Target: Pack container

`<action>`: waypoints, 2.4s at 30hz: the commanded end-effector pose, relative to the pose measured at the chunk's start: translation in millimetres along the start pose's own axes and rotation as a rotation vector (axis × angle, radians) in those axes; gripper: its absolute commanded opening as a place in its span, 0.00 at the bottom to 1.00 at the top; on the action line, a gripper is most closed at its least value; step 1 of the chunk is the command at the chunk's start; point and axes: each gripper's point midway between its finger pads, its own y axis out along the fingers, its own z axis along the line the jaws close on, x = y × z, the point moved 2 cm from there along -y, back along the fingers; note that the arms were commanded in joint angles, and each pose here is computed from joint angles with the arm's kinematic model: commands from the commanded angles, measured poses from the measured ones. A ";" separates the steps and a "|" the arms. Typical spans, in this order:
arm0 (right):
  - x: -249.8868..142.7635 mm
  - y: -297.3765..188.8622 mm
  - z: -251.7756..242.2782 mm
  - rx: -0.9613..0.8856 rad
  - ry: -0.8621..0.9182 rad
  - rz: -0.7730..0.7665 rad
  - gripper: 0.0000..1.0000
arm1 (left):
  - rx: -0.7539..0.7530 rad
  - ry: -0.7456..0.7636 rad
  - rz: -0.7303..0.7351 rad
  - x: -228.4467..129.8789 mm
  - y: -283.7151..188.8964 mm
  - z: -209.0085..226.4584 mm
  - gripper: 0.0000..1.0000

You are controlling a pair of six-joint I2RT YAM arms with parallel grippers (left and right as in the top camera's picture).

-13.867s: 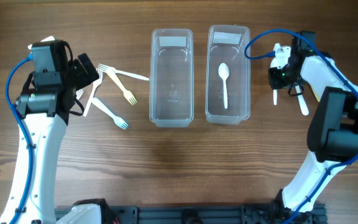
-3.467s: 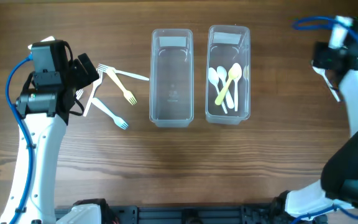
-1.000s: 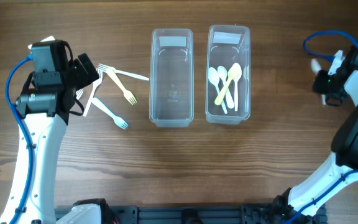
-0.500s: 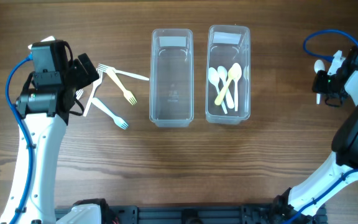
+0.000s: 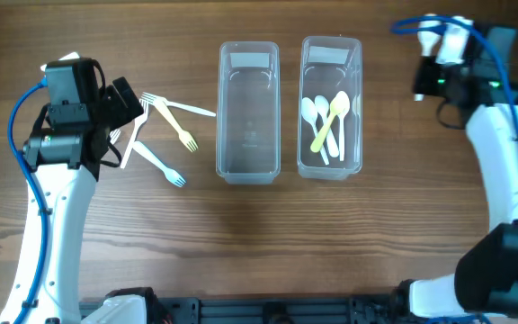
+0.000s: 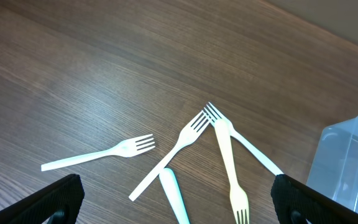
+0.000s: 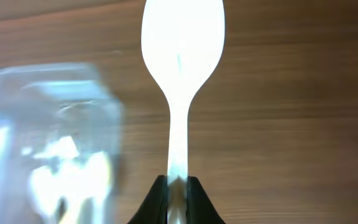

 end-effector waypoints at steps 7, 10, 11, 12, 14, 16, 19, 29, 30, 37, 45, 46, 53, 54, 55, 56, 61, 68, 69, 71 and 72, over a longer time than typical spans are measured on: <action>-60.3 20.6 133.1 0.179 -0.036 0.211 0.04 | 0.004 0.002 -0.024 8.1 -4.8 1.1 1.00; -79.3 37.8 144.7 0.158 -0.020 0.273 0.04 | 0.004 0.002 -0.024 8.1 -4.8 1.1 1.00; -85.2 44.9 145.0 0.151 -0.016 0.294 0.05 | 0.006 0.002 -0.025 8.2 -4.8 1.4 1.00; -92.2 53.0 144.1 0.144 -0.016 0.319 0.07 | 0.023 0.002 -0.031 9.1 -4.8 4.0 1.00; -101.2 63.7 142.8 0.138 -0.035 0.348 0.21 | 0.054 0.001 -0.043 10.9 -5.1 8.6 1.00; -100.3 65.8 142.4 0.142 -0.075 0.339 0.29 | 0.054 0.001 -0.043 10.9 -5.1 8.6 1.00; -78.9 60.0 138.5 0.116 -0.171 0.246 0.47 | 0.054 0.001 -0.043 10.9 -5.1 8.6 1.00; 8.2 -14.1 38.6 -0.122 -0.106 -0.038 0.77 | -0.087 -0.012 -0.035 12.8 -5.5 -13.8 1.00; 14.1 -26.8 18.2 -0.154 -0.068 -0.062 0.78 | -0.134 -0.008 -0.002 6.9 -6.2 -20.6 1.00; 7.6 -73.2 -79.4 -0.219 0.146 -0.079 0.84 | -0.197 -0.098 0.135 -17.2 1.2 -31.5 1.00; -1.9 -78.7 -103.0 -0.260 0.206 -0.059 0.85 | 0.175 -0.408 0.456 -93.5 57.8 4.9 0.89; -2.2 -78.6 -102.8 -0.259 0.206 -0.057 0.85 | 0.212 -0.500 0.528 -110.3 71.6 2.2 0.87; -3.9 -78.4 -102.5 -0.259 0.207 -0.050 0.85 | 0.286 -0.650 0.684 -152.4 113.1 -6.0 0.69; -4.0 -78.4 -102.7 -0.259 0.208 -0.050 0.85 | 0.289 -0.648 0.688 -154.6 116.5 -5.9 0.69; -3.9 -78.5 -102.7 -0.259 0.208 -0.050 0.85 | 0.294 -0.643 0.692 -156.6 119.1 -5.3 0.70; -3.8 -78.4 -102.5 -0.259 0.208 -0.051 0.85 | 0.300 -0.640 0.692 -157.9 120.9 -4.4 0.71; -3.7 -78.5 -102.7 -0.259 0.208 -0.052 0.84 | 0.237 -0.476 0.669 -156.6 135.2 -3.9 0.84; -3.8 -78.5 -102.7 -0.259 0.209 -0.051 0.84 | 0.233 -0.402 0.640 -152.6 139.1 -0.1 0.62; -3.8 -78.4 -102.5 -0.259 0.210 -0.051 0.84 | 0.233 -0.402 0.640 -152.6 139.1 -0.1 0.57; -4.0 -78.4 -102.5 -0.258 0.233 -0.053 0.83 | 0.229 -0.403 0.635 -151.8 140.0 -0.5 0.34; -3.9 -78.5 -102.4 -0.258 0.234 -0.054 0.83 | 0.228 -0.403 0.633 -151.8 140.5 -0.6 0.33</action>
